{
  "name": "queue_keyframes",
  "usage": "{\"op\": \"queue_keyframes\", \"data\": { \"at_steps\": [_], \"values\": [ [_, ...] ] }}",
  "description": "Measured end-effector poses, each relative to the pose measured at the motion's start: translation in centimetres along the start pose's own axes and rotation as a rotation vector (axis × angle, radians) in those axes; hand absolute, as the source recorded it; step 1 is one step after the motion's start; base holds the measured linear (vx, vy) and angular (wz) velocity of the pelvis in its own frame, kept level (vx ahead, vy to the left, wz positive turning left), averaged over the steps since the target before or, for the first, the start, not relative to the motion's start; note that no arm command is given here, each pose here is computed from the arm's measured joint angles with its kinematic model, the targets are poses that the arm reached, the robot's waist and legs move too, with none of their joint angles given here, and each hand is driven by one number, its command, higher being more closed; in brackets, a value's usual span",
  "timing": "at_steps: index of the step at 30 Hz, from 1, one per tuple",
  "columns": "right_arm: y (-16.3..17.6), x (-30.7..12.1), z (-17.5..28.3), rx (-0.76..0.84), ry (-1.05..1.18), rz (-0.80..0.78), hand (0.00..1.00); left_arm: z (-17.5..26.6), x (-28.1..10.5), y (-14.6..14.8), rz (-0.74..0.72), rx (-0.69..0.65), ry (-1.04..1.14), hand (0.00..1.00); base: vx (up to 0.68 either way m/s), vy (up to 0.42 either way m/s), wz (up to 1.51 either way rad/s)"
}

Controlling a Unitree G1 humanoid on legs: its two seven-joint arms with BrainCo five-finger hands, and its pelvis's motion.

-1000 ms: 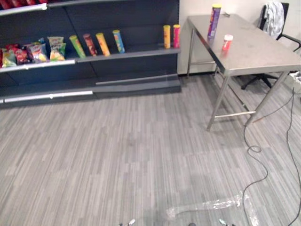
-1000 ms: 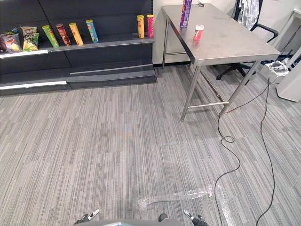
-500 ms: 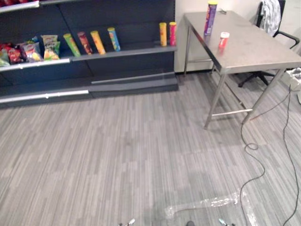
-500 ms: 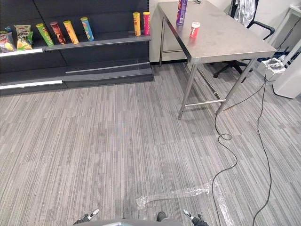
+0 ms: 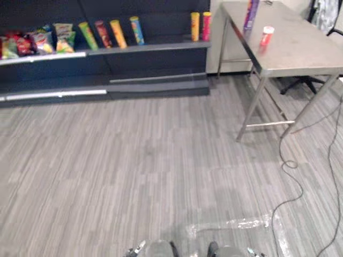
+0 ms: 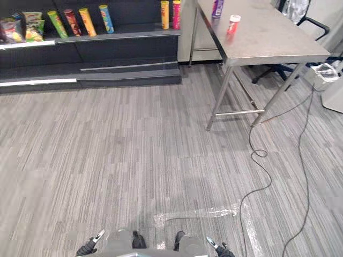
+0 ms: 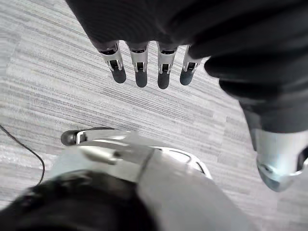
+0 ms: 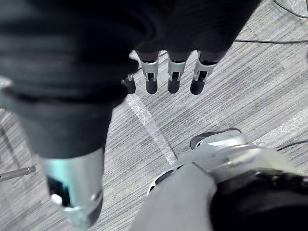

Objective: Put the gum and the chips on the shelf.

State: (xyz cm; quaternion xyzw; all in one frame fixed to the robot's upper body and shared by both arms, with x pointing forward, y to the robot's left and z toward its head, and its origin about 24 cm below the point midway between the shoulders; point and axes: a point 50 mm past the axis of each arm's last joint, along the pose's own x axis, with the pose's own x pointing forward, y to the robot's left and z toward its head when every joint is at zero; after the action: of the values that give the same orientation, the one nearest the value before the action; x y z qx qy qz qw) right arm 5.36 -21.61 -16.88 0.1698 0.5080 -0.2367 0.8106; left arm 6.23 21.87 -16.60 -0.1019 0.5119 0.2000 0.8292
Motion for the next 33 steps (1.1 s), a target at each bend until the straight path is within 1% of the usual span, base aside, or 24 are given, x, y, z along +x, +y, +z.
{"op": "queue_keyframes", "data": {
  "at_steps": [2, 6, 10, 11, 13, 20, 25, 28, 33],
  "values": [
    [-0.4, 0.1, 0.6, -0.001, -0.014, -0.009, 0.0, -0.1, 0.0, -0.2, -0.006, -0.017, 0.002, 0.0, 0.1, 0.123, 0.01],
    [0.4, 0.4, 1.9, -0.006, -0.047, 0.005, 0.0, 0.6, 0.1, -0.6, -0.032, 0.025, -0.019, 0.0, 0.18, 0.221, -0.17],
    [1.5, 0.8, 3.5, -0.058, -0.089, 0.021, 0.0, 1.2, 0.3, -1.2, -0.048, 0.051, -0.032, 0.0, 0.32, 0.389, -0.4],
    [1.7, 0.9, 3.6, -0.065, -0.09, 0.026, 0.0, 1.5, 0.4, -1.1, -0.045, 0.053, -0.04, 0.0, 0.4, 0.417, -0.43],
    [3.2, 0.9, 3.3, -0.058, -0.083, 0.066, 0.0, 2.5, 0.5, -0.3, -0.027, 0.068, -0.068, 0.0, 0.45, 0.34, -0.23],
    [3.7, 1.0, 4.2, -0.057, -0.121, 0.093, 0.0, 2.6, 0.5, -0.1, -0.025, 0.092, -0.075, 0.0, 0.46, 0.284, -0.17],
    [3.2, 1.0, 5.2, -0.071, -0.162, 0.098, 0.0, 2.0, 0.4, -0.6, -0.046, 0.12, -0.06, 0.0, 0.38, 0.098, 0.04],
    [2.9, 0.9, 5.4, -0.069, -0.173, 0.093, 0.0, 2.3, 0.5, -1.4, -0.062, 0.111, -0.068, 0.0, 0.39, -0.037, 0.2],
    [1.9, 0.6, 3.6, -0.066, -0.125, 0.07, 0.0, 1.8, 0.4, -1.5, -0.058, 0.084, -0.058, 0.0, 0.45, -0.164, 0.42]
  ]
}}
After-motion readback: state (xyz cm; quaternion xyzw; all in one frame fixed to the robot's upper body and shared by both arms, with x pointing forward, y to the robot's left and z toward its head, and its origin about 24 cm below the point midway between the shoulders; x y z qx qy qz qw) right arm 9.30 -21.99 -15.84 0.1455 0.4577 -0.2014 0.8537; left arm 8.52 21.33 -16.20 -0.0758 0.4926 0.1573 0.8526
